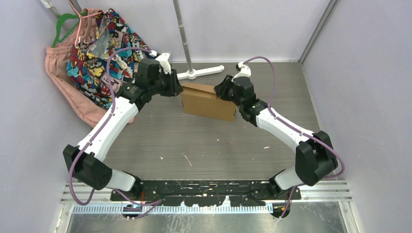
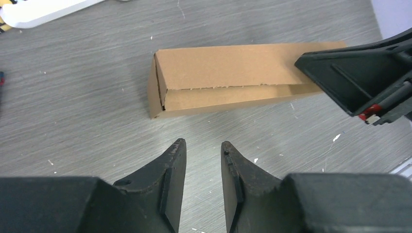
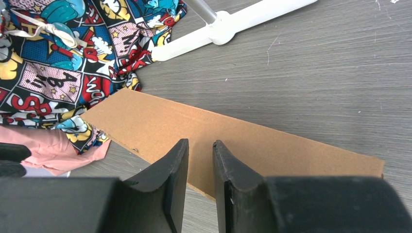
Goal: Fold the paper box
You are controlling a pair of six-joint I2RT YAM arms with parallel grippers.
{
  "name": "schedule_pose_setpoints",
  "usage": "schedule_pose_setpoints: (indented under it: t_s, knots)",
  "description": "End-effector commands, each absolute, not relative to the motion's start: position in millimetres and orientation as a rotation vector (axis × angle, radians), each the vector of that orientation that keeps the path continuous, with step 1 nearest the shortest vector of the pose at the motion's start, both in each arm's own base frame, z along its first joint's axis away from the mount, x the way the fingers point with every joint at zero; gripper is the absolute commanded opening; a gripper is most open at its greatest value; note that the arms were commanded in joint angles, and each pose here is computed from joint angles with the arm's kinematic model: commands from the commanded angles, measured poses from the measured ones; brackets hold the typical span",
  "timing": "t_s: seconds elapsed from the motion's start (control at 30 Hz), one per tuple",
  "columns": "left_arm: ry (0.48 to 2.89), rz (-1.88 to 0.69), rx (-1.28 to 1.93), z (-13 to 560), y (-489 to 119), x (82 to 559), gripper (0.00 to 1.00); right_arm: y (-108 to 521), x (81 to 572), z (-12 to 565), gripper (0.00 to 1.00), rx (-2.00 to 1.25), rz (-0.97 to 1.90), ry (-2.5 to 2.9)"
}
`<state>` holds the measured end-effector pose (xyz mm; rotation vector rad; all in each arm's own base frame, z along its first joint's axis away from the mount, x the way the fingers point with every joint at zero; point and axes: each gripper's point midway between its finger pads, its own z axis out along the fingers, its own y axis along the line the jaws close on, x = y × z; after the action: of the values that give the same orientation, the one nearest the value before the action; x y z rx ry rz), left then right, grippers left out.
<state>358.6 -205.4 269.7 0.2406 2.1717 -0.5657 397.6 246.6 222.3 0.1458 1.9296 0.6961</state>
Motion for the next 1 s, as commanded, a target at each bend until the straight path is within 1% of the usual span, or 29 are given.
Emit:
schedule_pose_setpoints:
  t_s: [0.0, 0.3, 0.4, 0.63, 0.77, 0.97]
  knots:
    - [2.067, -0.605, 0.217, 307, -210, 364, 0.34, 239, 384, 181, 0.31, 0.131, 0.626, 2.049]
    - [2.071, -0.62, 0.199, 279, -228, 399, 0.33, 240, 384, 181, 0.31, 0.131, 0.628, 2.05]
    - [2.045, -0.62, 0.198, 279, -231, 408, 0.31, 240, 384, 180, 0.31, 0.131, 0.627, 2.053]
    - [1.98, -0.633, 0.2, 296, -233, 413, 0.22, 240, 382, 179, 0.31, 0.13, 0.631, 2.057]
    - [1.943, -0.643, 0.196, 310, -232, 411, 0.18, 240, 381, 177, 0.31, 0.128, 0.631, 2.061]
    - [1.996, -0.623, 0.206, 281, -237, 424, 0.13, 240, 380, 174, 0.31, 0.128, 0.636, 2.066]
